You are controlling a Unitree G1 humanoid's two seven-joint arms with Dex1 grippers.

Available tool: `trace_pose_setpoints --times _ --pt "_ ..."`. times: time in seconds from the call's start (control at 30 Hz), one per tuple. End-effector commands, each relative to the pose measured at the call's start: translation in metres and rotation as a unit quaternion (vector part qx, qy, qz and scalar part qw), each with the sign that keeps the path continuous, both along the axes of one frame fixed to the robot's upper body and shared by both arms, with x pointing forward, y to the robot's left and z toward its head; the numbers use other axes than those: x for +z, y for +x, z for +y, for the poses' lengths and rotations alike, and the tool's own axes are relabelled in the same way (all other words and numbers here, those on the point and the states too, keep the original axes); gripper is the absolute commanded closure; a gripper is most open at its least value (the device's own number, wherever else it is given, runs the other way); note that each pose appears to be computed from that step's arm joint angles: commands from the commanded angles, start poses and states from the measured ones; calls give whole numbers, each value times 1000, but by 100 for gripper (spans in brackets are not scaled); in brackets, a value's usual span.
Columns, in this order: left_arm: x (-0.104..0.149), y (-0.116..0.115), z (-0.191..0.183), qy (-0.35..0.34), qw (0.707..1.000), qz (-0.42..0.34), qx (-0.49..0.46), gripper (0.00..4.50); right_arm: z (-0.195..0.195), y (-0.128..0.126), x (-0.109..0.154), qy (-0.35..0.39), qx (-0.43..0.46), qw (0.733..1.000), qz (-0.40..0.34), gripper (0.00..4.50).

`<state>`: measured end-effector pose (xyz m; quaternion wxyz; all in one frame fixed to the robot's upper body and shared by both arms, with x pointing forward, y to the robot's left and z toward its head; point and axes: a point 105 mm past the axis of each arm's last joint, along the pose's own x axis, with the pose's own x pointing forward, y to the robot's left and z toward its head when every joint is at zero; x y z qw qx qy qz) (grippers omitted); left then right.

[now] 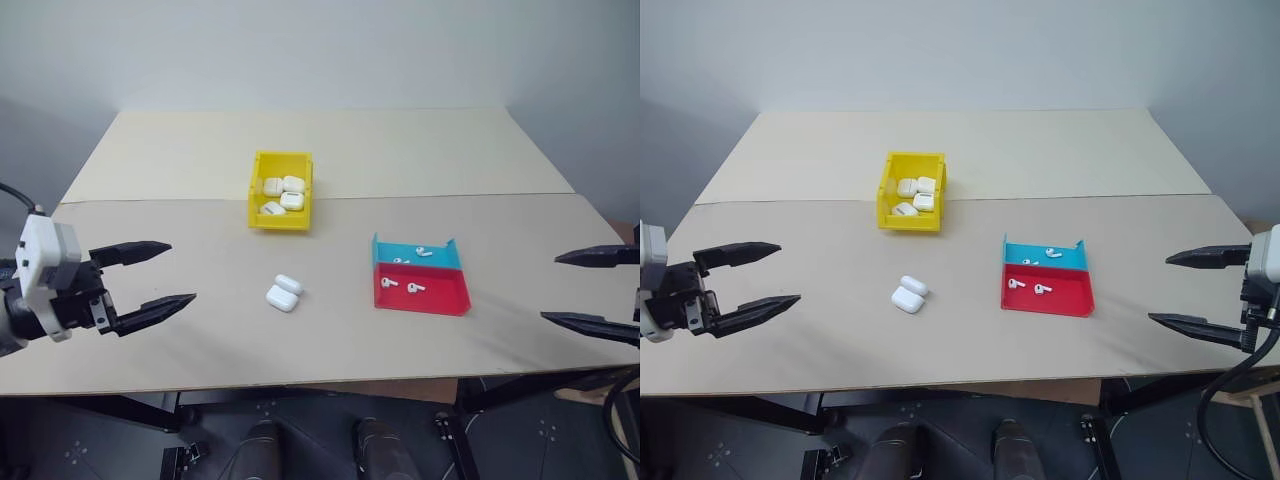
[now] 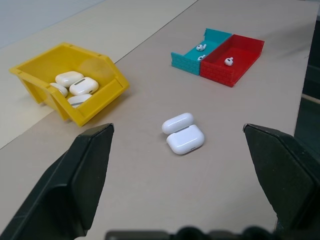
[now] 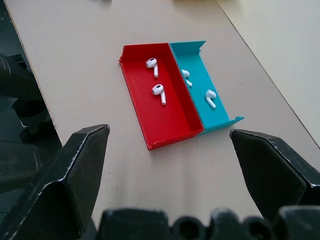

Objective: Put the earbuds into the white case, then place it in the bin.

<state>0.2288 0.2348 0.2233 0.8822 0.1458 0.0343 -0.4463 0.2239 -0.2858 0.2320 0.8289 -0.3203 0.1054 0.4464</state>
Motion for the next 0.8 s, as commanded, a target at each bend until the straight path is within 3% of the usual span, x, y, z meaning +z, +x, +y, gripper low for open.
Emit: trace_pose_setpoints --times 0.03,0.23,0.5,0.67,0.8 --pt "12 -5 -6 21 1000 -22 -5 0 3 -2 16 -16 11 999 -29 2" --pt "30 2 -6 13 997 -55 46 0 4 1 15 -17 13 999 -28 2" --pt "12 4 -5 66 993 -25 93 0 6 4 17 -5 17 999 -28 2" --pt "4 7 -30 119 982 -74 130 0 4 6 18 -8 10 999 -34 2" --pt "10 8 -49 104 980 -67 154 0 -1 6 20 -9 -14 999 -39 2"
